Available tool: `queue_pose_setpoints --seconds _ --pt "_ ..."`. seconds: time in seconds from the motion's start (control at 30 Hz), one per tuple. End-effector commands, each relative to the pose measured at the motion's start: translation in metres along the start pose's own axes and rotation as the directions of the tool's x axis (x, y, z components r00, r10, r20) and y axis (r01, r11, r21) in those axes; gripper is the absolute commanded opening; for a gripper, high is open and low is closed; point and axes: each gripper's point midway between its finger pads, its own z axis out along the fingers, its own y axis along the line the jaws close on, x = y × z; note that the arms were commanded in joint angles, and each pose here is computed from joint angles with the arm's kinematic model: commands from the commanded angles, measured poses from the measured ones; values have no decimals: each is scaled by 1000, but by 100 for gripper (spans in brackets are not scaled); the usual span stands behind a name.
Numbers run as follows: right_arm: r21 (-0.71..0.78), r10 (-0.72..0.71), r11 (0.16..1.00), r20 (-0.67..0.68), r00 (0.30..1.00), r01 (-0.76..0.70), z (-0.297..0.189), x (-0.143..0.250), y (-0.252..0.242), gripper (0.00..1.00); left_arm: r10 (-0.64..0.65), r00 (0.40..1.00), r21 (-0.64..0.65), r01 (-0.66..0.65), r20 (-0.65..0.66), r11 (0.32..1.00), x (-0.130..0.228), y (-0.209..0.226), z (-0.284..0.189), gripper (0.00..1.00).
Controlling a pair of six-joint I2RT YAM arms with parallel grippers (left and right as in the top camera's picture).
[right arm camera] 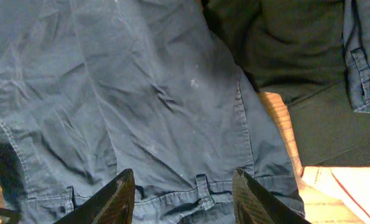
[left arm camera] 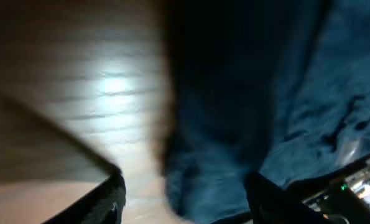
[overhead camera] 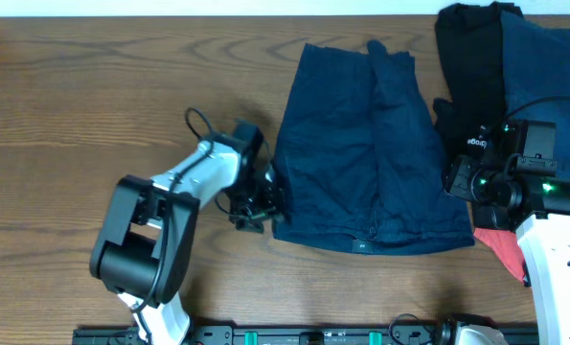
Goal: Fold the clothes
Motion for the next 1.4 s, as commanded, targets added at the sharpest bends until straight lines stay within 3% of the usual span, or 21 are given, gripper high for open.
queue_pose_setpoints --seconds 0.0,0.07,0.1,0.17,0.23,0.3,0.47,0.6,0.7,0.73,0.77,0.83,0.97,1.17,1.37 --pt "8 -14 1000 33 999 14 -7 -7 -2 49 62 998 -7 -62 8 998 3 -6 18 65" --pt "9 -14 1000 33 999 14 -7 -7 -2 48 96 995 -4 -96 20 995 3 -12 24 64" --pt "8 -14 1000 33 999 14 -7 -7 -2 48 105 994 -5 -105 20 994 3 -15 26 58" --pt "9 -14 1000 33 999 14 -7 -7 -2 48 120 993 -11 -120 18 993 5 -17 29 38" --pt "9 -14 1000 33 999 14 -7 -7 -2 47 120 993 -24 -119 18 993 6 -15 29 6" --pt "8 -14 1000 33 999 14 -7 -7 -2 46 83 996 -64 -81 29 995 3 -6 27 6" --pt "9 -14 1000 33 999 14 -7 -7 -2 47 -138 985 -198 157 107 968 -18 48 -15 6" --pt "4 -16 1000 44 999 16 -7 -9 0 45 -221 933 -110 261 285 959 -75 77 -93 6" --pt "-11 -18 1000 55 998 19 -7 -12 2 45 -230 852 -19 271 471 962 -122 90 -170 6" --pt "-24 -19 1000 55 998 20 -7 -12 5 45 -224 822 -1 263 524 965 -132 93 -195 8" --pt "-35 -19 999 56 998 21 -7 -13 7 46 -226 793 15 264 566 965 -139 97 -218 29" --pt "-54 -22 998 54 998 25 -7 -12 11 45 -248 754 47 277 609 960 -141 100 -255 96" --pt "-97 -37 994 55 998 42 -8 -13 18 51 -318 799 51 341 510 939 -107 98 -258 98" --pt "-216 -115 967 90 989 132 -10 -19 44 58 -341 906 -56 365 253 929 -54 83 -193 98" --pt "-230 -146 959 95 985 164 1 -23 56 61 -342 938 -163 348 65 923 -14 77 -123 99"
